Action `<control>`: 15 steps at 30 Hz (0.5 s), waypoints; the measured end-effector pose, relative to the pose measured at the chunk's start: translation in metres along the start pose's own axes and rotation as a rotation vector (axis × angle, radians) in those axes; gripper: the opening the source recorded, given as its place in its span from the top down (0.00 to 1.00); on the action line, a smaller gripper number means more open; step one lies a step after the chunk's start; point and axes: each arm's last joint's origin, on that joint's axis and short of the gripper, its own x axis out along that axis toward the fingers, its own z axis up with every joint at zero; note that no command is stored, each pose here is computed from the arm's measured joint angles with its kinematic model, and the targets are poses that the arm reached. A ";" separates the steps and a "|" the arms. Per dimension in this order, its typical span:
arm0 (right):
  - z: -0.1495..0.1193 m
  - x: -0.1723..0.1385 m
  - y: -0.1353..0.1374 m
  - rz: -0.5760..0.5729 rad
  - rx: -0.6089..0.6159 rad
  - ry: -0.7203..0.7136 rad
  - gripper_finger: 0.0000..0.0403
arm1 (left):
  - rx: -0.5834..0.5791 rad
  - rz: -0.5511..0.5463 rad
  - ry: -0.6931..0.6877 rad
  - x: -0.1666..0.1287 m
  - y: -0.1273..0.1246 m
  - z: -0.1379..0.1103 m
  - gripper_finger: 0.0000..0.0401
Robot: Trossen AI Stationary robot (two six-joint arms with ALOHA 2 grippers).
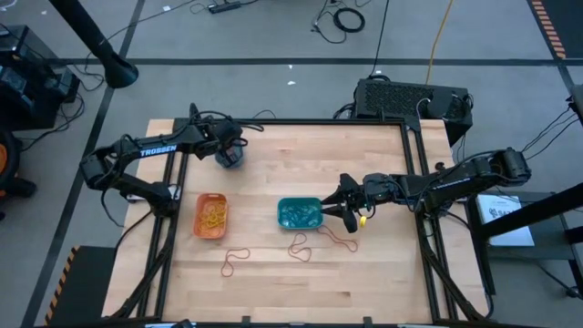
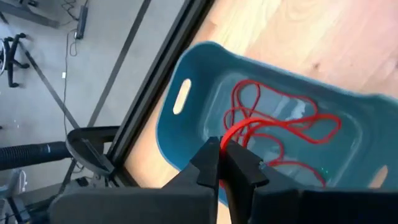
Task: Sort rubber bands into baskets
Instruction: Put the red rubber band into the blue bin
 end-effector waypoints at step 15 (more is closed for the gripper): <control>0.000 0.000 0.000 0.000 0.000 0.000 0.65 | -0.024 -0.050 0.056 0.000 0.003 -0.005 0.70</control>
